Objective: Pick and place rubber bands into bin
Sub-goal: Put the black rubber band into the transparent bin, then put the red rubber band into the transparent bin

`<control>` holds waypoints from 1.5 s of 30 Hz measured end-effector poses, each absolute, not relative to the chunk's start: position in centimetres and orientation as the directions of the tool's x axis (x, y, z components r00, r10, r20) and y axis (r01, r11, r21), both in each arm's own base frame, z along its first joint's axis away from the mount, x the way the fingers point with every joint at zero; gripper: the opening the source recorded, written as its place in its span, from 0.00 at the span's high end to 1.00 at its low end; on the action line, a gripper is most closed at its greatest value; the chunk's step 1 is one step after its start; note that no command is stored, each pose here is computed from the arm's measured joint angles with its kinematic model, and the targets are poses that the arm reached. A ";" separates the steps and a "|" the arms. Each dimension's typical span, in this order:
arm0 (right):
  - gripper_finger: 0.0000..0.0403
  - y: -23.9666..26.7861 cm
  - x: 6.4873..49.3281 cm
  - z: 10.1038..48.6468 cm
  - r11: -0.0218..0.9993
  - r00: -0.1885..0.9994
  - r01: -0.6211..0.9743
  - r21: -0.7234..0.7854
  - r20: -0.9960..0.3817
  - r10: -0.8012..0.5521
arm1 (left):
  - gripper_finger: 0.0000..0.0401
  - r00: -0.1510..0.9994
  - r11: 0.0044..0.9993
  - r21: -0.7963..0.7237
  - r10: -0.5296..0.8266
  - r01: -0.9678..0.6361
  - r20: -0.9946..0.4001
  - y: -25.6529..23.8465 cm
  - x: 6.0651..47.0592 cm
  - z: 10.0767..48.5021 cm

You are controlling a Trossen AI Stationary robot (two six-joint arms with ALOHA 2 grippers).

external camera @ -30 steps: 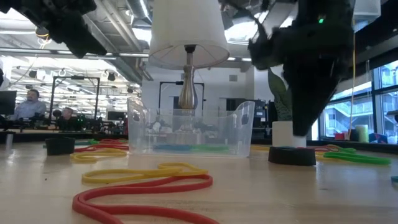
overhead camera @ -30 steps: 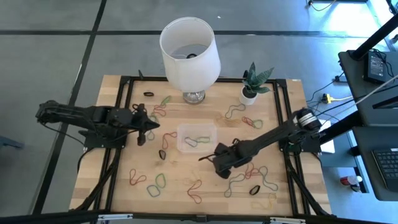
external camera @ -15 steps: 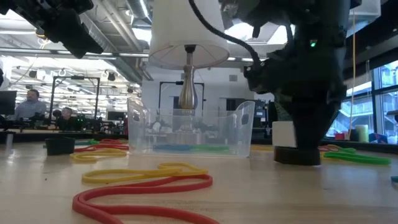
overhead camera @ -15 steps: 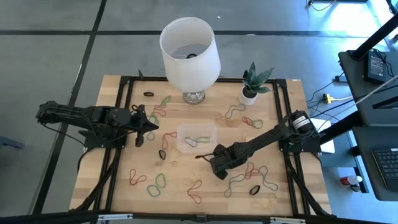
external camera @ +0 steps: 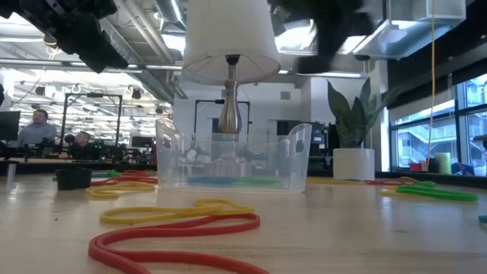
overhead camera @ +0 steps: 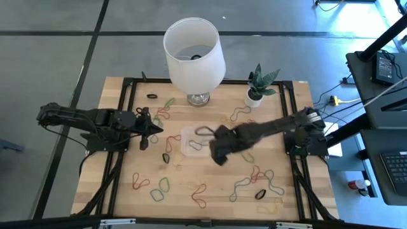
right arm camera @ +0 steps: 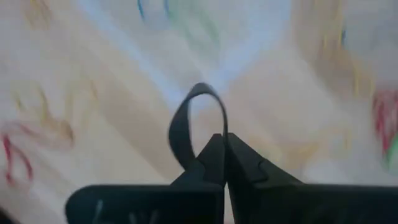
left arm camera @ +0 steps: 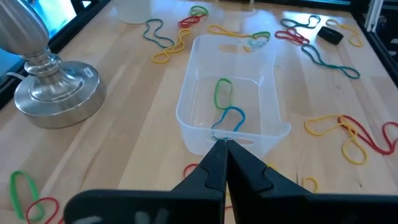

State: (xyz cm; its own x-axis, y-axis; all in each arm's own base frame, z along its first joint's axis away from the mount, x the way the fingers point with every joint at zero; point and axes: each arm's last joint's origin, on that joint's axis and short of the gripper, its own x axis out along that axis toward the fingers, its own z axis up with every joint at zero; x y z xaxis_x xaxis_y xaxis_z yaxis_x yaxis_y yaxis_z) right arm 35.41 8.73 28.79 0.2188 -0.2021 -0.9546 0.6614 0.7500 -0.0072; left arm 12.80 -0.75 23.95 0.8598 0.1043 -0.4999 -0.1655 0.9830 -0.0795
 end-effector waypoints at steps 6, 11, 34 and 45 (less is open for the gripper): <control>1.00 5.5 40.4 27.5 0.809 0.296 0.587 -0.016 -0.926 -0.233 | 1.00 0.848 0.981 -0.083 0.105 -0.173 -0.520 -0.8 13.2 23.7; 0.98 4.2 43.7 24.1 0.855 0.333 0.519 0.021 -0.926 -0.180 | 1.00 0.839 0.981 -0.084 0.106 -0.177 -0.534 -0.8 13.4 23.5; 0.68 5.3 41.9 26.4 0.917 0.302 0.396 -0.044 -0.937 -0.175 | 1.00 0.839 0.979 -0.142 0.045 -0.144 -0.543 -1.6 14.0 24.2; 0.93 6.5 28.8 29.1 0.900 0.492 0.434 0.032 -0.846 -0.208 | 1.00 0.758 0.987 -0.039 0.093 -0.155 -0.646 -5.5 18.8 26.5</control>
